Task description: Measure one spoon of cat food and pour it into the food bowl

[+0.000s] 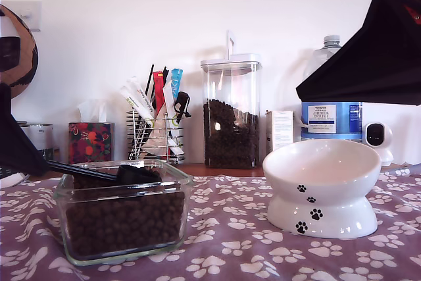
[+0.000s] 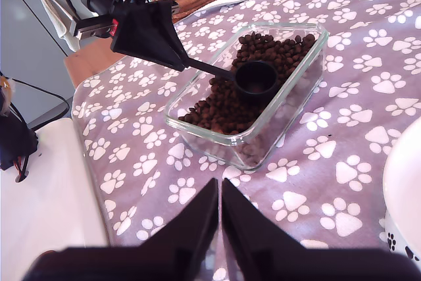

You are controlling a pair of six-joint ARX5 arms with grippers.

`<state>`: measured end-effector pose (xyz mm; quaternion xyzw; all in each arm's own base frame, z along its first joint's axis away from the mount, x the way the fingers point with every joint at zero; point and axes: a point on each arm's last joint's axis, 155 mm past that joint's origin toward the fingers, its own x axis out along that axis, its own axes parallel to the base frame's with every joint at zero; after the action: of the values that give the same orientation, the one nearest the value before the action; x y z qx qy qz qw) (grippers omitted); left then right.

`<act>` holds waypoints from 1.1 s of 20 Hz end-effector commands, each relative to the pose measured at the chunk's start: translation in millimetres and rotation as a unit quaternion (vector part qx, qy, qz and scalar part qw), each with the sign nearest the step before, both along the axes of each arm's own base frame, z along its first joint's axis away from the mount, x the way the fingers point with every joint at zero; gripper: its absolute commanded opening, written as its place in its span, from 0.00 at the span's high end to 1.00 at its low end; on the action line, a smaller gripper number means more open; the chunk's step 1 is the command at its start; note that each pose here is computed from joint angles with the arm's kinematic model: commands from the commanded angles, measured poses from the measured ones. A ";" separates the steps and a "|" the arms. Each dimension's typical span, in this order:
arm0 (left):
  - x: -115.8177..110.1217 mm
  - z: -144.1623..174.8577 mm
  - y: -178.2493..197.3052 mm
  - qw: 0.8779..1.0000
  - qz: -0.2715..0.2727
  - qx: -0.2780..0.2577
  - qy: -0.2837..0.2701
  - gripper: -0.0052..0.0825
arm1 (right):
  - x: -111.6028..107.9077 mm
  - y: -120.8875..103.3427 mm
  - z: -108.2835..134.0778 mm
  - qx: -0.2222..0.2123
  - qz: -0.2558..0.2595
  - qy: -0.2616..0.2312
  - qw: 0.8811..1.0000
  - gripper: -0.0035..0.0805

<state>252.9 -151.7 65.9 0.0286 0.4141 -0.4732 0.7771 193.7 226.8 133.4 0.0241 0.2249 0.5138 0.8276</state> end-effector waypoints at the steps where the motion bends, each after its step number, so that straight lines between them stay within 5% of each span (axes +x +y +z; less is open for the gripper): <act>1: -2.7 1.1 0.0 1.000 -0.002 -0.003 0.005 0.97 | -2.5 -0.2 -6.5 -0.005 0.002 0.006 1.000 0.97; 7: -1.6 15.7 -0.2 1.000 -0.003 -0.002 0.003 0.97 | -2.8 -0.4 -7.1 -0.005 0.002 0.008 1.000 0.97; 12: 10.2 44.8 15.7 0.995 0.024 0.044 -0.090 0.97 | -2.8 -0.3 -7.1 -0.005 0.002 0.008 1.000 0.97; 16: 18.5 72.9 30.6 0.974 0.030 0.105 -0.197 0.97 | -2.8 -0.3 -7.1 -0.005 0.002 0.008 1.000 0.97; 22: 15.2 68.6 26.5 0.942 -0.026 0.210 -0.261 0.97 | -3.0 -0.1 -6.9 -0.005 0.003 0.008 1.000 0.97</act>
<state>267.6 -122.5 135.6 0.3065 0.2885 -0.3683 0.8290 193.2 226.5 132.0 0.0245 0.2283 0.5133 0.8269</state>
